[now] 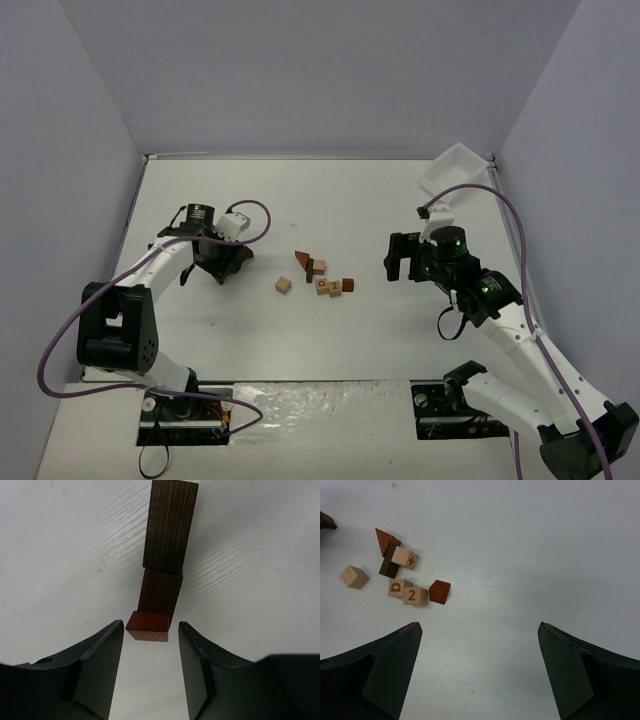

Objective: Build the wood block tower

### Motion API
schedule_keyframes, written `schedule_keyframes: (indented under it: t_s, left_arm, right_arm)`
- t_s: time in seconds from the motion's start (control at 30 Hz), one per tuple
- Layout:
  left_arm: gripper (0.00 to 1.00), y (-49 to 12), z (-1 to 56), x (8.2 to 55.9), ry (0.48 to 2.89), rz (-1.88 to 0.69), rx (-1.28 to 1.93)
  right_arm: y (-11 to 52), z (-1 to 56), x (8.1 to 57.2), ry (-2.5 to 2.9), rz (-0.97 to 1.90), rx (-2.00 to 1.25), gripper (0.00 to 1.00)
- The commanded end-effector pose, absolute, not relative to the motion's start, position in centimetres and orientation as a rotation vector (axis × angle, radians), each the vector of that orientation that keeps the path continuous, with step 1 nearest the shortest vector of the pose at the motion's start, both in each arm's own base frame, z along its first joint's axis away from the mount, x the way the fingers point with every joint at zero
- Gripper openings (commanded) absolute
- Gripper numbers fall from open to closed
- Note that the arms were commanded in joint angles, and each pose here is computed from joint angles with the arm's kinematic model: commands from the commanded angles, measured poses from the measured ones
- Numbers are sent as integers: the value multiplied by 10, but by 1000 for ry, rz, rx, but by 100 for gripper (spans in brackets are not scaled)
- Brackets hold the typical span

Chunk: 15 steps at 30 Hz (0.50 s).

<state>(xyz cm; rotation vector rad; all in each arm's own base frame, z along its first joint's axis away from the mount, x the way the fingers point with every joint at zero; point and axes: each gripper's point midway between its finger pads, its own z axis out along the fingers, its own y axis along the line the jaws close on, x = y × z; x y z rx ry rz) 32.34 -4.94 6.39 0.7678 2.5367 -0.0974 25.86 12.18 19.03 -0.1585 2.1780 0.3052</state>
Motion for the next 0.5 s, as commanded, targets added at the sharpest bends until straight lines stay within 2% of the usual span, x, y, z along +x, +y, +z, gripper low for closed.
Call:
schedule_keyframes:
  t_s: [0.0,0.2,0.3,0.47]
  left_arm:
    - [47,-53,86,340,2465,-106,750]
    - [56,-53,98,345,2439,-99,739]
    - [61,-60,129,353,2373,-122,701]
    - [62,-92,176,352,2270,-212,666]
  right_arm:
    - [127,202,264,2128,332,-167,100]
    - [127,203,264,2126,333,-166,100]
    - [127,204,264,2124,333,-167,100]
    - [127,207,264,2118,334,-166,100]
